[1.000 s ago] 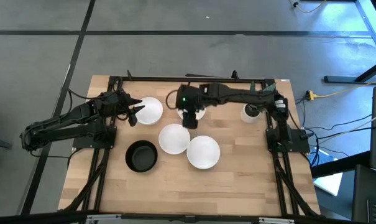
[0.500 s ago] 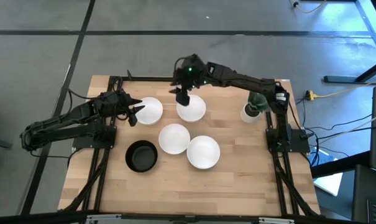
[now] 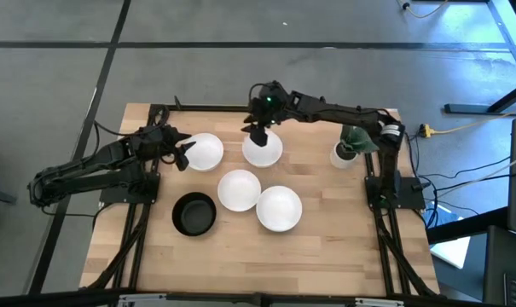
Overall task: Nest bowls inside each other
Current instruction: Stack the white bowl on top of the stacked bowls
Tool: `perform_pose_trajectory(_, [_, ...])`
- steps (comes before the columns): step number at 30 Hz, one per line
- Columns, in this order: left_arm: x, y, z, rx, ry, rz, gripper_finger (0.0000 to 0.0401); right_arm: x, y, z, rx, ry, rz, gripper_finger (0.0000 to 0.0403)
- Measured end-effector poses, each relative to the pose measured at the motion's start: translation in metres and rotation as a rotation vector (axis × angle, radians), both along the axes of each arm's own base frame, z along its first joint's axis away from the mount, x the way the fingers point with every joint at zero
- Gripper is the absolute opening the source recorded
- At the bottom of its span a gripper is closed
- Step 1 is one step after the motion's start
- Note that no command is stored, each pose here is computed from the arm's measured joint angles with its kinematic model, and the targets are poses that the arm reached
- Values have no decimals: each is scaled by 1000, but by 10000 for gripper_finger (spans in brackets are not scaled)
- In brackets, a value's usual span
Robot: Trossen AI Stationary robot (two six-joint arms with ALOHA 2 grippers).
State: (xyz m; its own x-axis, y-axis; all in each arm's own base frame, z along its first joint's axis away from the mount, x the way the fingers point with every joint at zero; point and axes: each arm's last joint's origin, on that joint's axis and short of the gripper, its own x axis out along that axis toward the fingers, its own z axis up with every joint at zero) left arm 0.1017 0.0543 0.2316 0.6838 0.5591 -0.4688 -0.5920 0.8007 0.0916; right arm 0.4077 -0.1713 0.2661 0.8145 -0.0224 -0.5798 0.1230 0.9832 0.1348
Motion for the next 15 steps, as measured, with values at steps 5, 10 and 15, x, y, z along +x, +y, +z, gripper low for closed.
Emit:
perform_pose_trajectory(5, [0,0,0,3,-2,6,130,-26,11,1,8,-33,-35,172])
perform_pose_trajectory(10, [0,0,1,4,-5,7,130,-51,19,-2,-2,-17,-147,172])
perform_pose_trajectory(15, [0,1,1,5,-7,8,130,-70,22,-11,34,26,-365,172])
